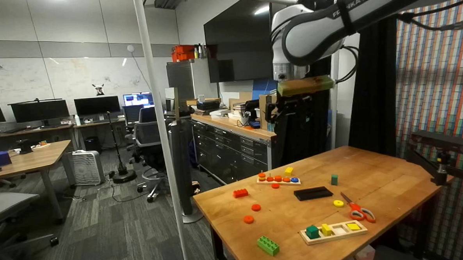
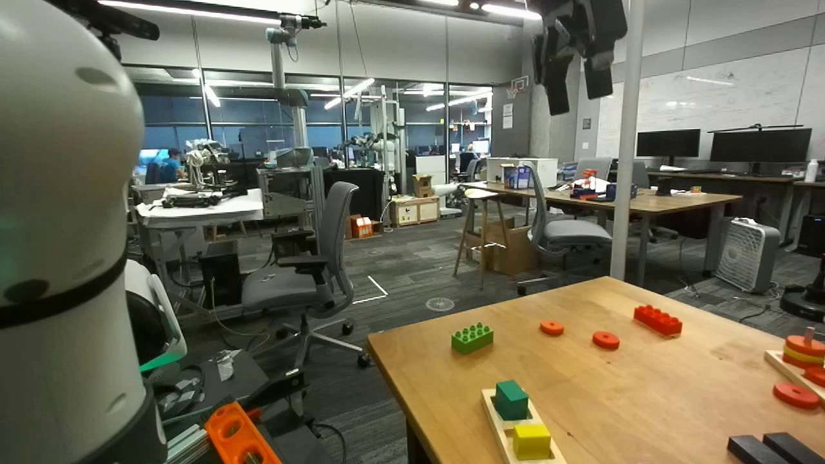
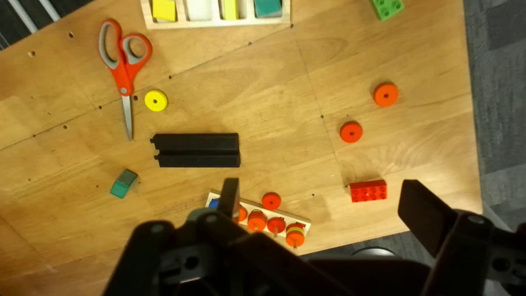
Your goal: Place one orange ring on the right side of the wooden board
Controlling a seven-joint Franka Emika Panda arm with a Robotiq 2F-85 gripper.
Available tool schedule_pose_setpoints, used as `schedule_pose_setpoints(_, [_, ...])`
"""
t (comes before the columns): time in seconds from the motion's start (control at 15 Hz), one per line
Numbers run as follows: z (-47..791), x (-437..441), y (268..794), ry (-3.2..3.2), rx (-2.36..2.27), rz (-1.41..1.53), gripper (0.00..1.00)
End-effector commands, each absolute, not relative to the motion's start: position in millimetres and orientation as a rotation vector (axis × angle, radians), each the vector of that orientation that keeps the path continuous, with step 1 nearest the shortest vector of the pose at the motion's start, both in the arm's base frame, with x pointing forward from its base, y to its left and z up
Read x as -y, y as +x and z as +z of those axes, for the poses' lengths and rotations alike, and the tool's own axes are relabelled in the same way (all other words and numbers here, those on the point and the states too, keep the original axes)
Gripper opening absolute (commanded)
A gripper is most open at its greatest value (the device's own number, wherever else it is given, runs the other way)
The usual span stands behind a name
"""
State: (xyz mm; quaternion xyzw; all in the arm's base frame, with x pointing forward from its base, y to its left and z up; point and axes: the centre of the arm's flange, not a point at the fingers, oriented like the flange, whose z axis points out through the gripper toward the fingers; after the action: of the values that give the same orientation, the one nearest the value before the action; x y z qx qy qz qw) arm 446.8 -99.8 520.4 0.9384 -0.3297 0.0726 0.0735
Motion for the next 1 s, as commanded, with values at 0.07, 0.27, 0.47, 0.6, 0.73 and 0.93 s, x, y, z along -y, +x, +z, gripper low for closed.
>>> schedule_pose_setpoints(0.07, [545.8, 116.9, 388.3, 2.947, 0.941, 0.134, 1.0])
schedule_pose_setpoints(0.27, [541.9, 126.6, 364.6, 2.945, 0.952, 0.144, 1.0])
schedule_pose_setpoints(0.47, [533.4, 138.4, 346.0, 2.972, 0.899, 0.119, 1.0])
schedule_pose_setpoints(0.6, [528.9, 140.9, 335.4, 3.013, 0.838, 0.085, 1.0])
schedule_pose_setpoints(0.73, [525.0, 140.2, 326.6, 3.034, 0.792, 0.059, 1.0])
schedule_pose_setpoints(0.93, [518.7, 143.7, 336.5, 3.013, 0.802, 0.026, 1.0])
